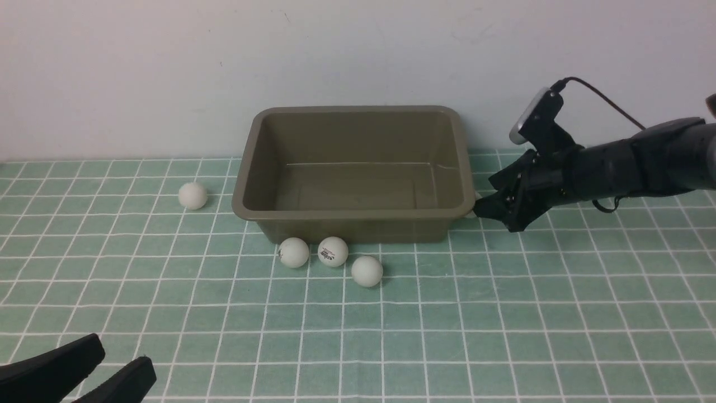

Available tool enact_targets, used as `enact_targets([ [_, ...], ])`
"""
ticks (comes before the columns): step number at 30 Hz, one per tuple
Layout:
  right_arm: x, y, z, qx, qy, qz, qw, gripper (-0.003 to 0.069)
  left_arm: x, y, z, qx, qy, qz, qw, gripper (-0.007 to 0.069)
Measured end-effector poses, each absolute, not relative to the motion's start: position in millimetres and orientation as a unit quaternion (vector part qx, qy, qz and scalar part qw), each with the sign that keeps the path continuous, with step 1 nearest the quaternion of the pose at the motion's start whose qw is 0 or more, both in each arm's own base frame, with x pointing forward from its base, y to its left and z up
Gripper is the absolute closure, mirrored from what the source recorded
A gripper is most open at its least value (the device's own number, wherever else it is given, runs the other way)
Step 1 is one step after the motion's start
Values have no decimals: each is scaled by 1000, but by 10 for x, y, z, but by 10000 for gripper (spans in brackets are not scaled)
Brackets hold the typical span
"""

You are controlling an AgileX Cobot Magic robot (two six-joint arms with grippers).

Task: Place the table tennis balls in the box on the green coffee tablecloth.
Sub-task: 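Reach for and grasp a ping pong ball on the table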

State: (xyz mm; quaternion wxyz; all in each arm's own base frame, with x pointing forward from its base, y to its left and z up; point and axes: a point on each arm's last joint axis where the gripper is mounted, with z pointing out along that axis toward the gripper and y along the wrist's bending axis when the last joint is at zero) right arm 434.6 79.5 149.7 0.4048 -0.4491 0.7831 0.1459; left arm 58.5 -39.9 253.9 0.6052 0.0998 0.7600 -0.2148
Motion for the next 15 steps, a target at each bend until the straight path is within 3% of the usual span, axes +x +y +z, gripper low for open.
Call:
enact_targets([
  [7, 4351, 858, 1465, -515, 738, 113, 420, 210, 585, -399, 2538, 100, 760, -215, 605, 220],
  [15, 4391, 864, 1320, -506, 744, 110, 422, 216, 585, -399, 2538, 100, 760, -215, 605, 220],
])
